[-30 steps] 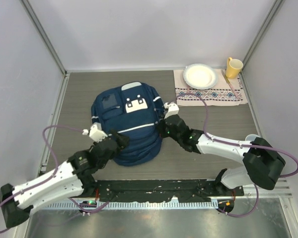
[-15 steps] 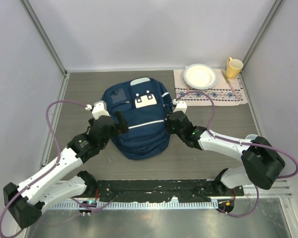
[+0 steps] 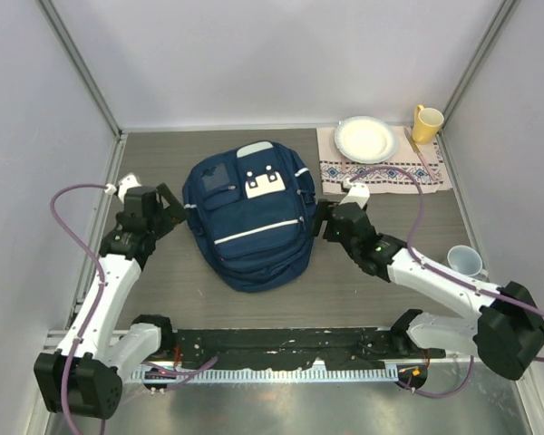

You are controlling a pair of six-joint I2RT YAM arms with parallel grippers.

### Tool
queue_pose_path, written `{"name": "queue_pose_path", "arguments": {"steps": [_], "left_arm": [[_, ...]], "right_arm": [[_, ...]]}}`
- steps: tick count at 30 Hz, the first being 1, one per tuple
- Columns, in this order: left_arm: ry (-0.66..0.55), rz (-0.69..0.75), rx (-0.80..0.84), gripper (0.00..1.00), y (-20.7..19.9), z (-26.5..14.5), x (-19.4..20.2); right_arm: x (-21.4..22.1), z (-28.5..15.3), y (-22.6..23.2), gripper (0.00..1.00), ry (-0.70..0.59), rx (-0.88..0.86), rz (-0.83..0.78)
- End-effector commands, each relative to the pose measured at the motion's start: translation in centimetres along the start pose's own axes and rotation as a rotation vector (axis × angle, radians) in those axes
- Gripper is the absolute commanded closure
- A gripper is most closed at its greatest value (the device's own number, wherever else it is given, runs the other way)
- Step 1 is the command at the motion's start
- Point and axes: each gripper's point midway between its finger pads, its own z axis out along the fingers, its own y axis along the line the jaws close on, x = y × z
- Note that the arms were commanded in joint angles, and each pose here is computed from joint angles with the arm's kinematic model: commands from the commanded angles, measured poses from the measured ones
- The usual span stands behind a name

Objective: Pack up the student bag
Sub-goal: Zip the student bag at the center of the board, then reset both arms

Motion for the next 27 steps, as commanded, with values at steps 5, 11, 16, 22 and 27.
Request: {"name": "queue_pose_path", "arguments": {"steps": [5, 11, 16, 22, 27], "left_arm": [[0.025, -0.049, -0.07, 0.0, 2.1, 0.9, -0.4], [-0.005, -0.052, -0.125, 0.0, 3.8, 0.7, 0.2], [-0.095, -0.077, -0.094, 0.0, 4.1, 0.1, -0.4], [-0.122, -0.087, -0.137, 0.0, 4.9, 0.4, -0.7], [-0.096, -0.079, -0.149, 0.0, 4.9, 1.0, -0.2]], "right_arm": [[-2.4, 0.2, -8.3, 0.13, -0.004, 0.2, 0.206], [-2.8, 0.9, -12.0, 0.12, 0.029, 0.211, 0.314], [-4.1, -1.2, -18.1, 0.12, -0.068, 0.538, 0.211], [-6.6, -2.9, -21.2, 0.11, -0.265, 0.666, 0.063], [-4.7, -1.2, -22.1, 0.1, -0.323, 0.642, -0.016]]}}
